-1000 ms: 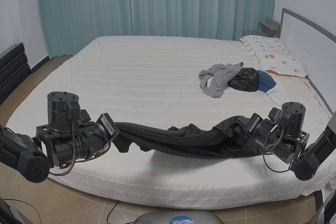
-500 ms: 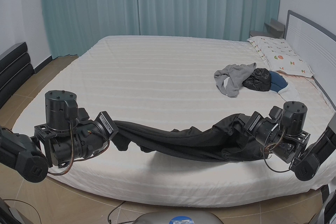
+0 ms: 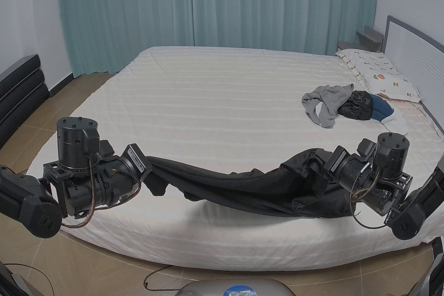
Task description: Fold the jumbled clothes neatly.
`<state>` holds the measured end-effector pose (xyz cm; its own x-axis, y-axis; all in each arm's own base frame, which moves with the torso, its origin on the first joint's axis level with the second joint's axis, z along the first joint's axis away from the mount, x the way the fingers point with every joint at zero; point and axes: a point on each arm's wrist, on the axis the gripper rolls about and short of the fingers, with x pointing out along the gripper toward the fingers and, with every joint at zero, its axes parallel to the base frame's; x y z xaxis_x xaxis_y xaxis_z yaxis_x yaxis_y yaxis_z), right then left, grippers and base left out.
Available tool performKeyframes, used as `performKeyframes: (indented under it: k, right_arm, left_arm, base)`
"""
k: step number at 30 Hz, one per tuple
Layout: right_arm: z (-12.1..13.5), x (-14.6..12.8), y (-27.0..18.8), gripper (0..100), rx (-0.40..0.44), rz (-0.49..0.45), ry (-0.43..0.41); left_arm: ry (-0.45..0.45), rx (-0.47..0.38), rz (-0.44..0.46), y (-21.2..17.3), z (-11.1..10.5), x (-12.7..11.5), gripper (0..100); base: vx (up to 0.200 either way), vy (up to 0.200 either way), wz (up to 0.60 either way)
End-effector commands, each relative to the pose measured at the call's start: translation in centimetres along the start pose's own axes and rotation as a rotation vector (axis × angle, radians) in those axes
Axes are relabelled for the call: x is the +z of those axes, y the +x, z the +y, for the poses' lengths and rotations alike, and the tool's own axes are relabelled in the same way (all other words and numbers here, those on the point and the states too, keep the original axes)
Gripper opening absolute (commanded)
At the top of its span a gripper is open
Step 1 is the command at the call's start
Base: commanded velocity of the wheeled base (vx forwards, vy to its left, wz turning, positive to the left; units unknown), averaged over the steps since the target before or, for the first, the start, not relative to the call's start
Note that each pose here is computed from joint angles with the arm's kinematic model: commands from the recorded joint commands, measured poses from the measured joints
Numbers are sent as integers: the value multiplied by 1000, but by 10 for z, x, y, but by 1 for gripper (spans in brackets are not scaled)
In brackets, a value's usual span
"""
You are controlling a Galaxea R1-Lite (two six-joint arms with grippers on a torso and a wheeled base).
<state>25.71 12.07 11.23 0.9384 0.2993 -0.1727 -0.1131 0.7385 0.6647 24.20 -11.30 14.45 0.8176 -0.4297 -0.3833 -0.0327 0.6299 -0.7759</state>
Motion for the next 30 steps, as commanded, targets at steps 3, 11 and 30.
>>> performKeyframes:
  k: [3, 11, 30]
  right_arm:
    - [2, 1, -2, 0, 8, -6, 1]
    - [6, 6, -8, 0, 25, -19, -3]
    - [31, 42, -54, 0, 148, -158, -43]
  left_arm:
    - [-2, 2, -5, 0, 0, 2, 0]
    - [37, -1, -14, -4, 0, 3, 0]
    - [61, -64, -42, -36, -15, 7, 0]
  base:
    - [0, 200, 0]
    - [0, 50, 0]
    - [-137, 0, 0]
